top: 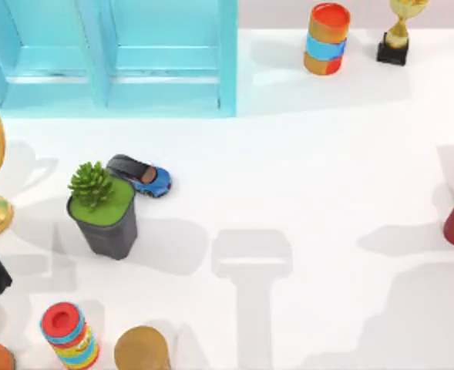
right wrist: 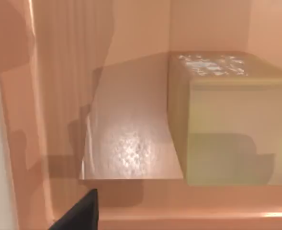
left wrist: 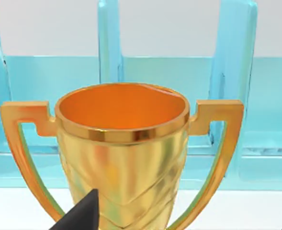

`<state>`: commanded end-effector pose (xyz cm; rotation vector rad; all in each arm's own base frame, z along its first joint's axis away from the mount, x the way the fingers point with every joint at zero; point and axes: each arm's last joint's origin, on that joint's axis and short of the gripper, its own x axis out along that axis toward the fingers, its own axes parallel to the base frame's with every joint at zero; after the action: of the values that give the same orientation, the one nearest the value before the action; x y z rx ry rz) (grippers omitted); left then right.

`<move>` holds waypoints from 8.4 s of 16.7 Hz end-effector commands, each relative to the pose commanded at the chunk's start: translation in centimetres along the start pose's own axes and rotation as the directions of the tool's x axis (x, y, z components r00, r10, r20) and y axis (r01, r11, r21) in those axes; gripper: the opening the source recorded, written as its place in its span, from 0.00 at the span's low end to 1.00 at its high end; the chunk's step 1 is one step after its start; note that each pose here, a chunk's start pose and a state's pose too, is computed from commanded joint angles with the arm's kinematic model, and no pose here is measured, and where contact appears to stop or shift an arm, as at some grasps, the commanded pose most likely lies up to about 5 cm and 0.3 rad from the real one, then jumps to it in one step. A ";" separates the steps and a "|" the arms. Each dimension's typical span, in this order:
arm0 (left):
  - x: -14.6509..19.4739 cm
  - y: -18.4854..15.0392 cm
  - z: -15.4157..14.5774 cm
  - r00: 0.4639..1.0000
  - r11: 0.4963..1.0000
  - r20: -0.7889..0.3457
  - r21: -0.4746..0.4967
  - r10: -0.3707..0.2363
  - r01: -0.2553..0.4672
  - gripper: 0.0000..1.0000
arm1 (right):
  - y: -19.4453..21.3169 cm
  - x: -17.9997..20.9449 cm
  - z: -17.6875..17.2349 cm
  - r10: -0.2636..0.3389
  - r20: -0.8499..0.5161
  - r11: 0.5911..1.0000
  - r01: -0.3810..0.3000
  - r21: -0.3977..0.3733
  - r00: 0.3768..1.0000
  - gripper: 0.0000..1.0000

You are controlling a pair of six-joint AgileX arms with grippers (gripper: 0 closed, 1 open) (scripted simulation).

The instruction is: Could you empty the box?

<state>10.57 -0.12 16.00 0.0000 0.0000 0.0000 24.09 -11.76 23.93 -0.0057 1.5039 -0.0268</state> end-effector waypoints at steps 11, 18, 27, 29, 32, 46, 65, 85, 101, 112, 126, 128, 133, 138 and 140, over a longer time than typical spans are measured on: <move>0.0 0.0 0.0 1.000 1.000 0.000 0.000 0.000 0.000 1.00 | -1.4 0.3 1.6 0.032 -0.066 0.999 -0.032 -0.001 0.997 1.00; 0.0 0.0 0.0 1.000 1.000 0.000 0.000 0.000 0.000 1.00 | -1.4 7.6 1.5 0.025 -0.053 1.000 -0.025 -0.001 0.998 1.00; 0.0 0.0 0.0 1.000 1.000 0.000 0.000 0.000 0.000 1.00 | -1.2 9.8 1.0 0.031 -0.066 1.000 -0.031 0.000 0.997 0.85; 0.0 0.0 0.0 1.000 1.000 0.000 0.000 0.000 0.000 1.00 | -1.2 9.8 1.0 0.031 -0.066 1.000 -0.031 0.000 0.997 0.70; 0.0 0.0 0.0 1.000 1.000 0.000 0.000 0.000 0.000 1.00 | -1.2 9.8 1.0 0.031 -0.066 1.000 -0.031 0.000 0.997 0.47; 0.0 0.0 0.0 1.000 1.000 0.000 0.000 0.000 0.000 1.00 | -1.2 9.8 1.0 0.031 -0.066 1.000 -0.031 0.000 0.997 0.00; 0.0 0.0 0.0 1.000 1.000 0.000 0.000 0.000 0.000 1.00 | -1.4 -3.1 1.9 0.032 -0.067 0.999 -0.032 0.002 0.997 0.00; 0.0 0.0 0.0 1.000 1.000 0.000 0.000 0.000 0.000 1.00 | 24.4 6.5 20.7 0.020 -0.065 1.000 -0.020 0.001 0.998 0.00; 0.0 0.0 0.0 1.000 1.000 0.000 0.000 0.000 0.000 1.00 | 24.5 11.0 20.4 0.020 -0.065 1.000 -0.020 0.001 0.998 0.15; 0.0 0.0 0.0 1.000 1.000 0.000 0.000 0.000 0.000 1.00 | 24.5 11.0 20.4 0.020 -0.065 1.000 -0.020 0.001 0.998 0.98; 0.0 0.0 0.0 1.000 1.000 0.000 0.000 0.000 0.000 1.00 | 24.6 8.7 20.9 0.020 -0.066 1.000 -0.020 0.002 0.998 1.00; 0.0 0.0 0.0 1.000 1.000 0.000 0.000 0.000 0.000 1.00 | 24.6 6.8 21.0 0.020 -0.066 1.000 -0.020 0.000 0.998 1.00; 0.0 0.0 0.0 1.000 1.000 0.000 0.000 0.000 0.000 1.00 | 24.3 3.1 20.9 0.020 -0.065 1.000 -0.020 0.002 0.998 1.00; 0.0 0.0 0.0 1.000 1.000 0.000 0.000 0.000 0.000 1.00 | 24.3 3.1 20.9 0.021 -0.065 1.000 -0.021 0.001 0.998 1.00; 0.0 0.0 0.0 1.000 1.000 0.000 0.000 0.000 0.000 1.00 | 22.6 2.8 21.0 0.021 -0.066 1.000 -0.021 0.001 0.998 1.00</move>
<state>10.57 -0.12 16.00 0.0000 0.0000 0.0000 45.52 10.51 22.07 0.0108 1.5700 -0.0103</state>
